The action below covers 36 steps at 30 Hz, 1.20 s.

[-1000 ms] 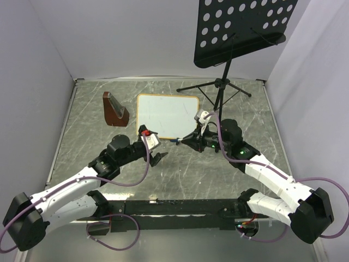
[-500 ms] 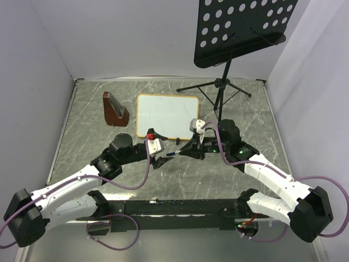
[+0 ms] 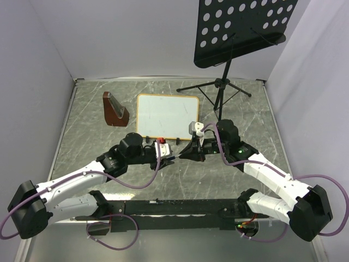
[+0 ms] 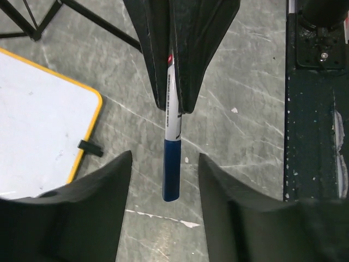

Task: Write a sentence on the whiteboard
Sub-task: Open the whiteboard marker at the center of the board.

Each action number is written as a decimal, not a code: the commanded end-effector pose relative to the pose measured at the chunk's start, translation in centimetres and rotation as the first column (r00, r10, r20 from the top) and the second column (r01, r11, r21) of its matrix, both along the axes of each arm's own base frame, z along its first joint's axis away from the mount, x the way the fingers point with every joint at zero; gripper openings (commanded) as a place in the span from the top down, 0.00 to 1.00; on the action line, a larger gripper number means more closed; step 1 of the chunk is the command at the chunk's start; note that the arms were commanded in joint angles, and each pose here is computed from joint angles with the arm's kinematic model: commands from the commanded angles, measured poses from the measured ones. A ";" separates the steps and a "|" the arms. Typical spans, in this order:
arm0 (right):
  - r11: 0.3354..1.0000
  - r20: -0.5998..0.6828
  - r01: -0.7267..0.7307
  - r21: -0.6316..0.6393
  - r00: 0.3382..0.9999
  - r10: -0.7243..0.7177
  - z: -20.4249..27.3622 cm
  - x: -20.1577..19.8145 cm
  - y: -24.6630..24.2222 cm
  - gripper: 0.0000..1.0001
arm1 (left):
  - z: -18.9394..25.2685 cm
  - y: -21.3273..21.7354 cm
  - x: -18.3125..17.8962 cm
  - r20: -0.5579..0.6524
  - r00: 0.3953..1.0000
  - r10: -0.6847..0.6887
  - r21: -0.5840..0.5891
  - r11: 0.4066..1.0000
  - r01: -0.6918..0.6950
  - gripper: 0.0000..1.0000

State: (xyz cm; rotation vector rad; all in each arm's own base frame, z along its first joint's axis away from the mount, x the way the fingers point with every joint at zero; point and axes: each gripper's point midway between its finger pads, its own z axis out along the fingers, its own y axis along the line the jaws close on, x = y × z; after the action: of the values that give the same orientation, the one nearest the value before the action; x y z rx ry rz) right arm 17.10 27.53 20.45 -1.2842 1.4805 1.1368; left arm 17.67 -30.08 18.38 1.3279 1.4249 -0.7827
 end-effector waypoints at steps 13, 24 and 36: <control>0.998 0.051 -0.052 0.032 0.997 0.050 1.4 0.0 0.4 1.00 | 1.2 -0.6 0.8 -0.014 1.000 0.006 0.054 0.999 -0.005 0.99; 0.998 0.060 -0.059 0.005 0.996 0.059 0.7 0.0 0.3 1.00 | 1.9 0.3 0.8 -0.030 0.999 0.023 0.077 0.997 -0.021 0.99; 0.997 0.035 -0.079 -0.001 0.996 0.079 0.6 -0.2 0.5 0.80 | 0.8 -0.1 0.8 -0.095 0.996 -0.004 0.157 0.987 0.019 0.99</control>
State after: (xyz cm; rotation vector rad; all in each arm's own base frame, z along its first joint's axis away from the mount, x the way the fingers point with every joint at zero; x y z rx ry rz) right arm 17.29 27.69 20.24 -1.3279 1.4524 1.1375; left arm 17.48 -29.83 17.57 1.4449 1.6114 -0.7814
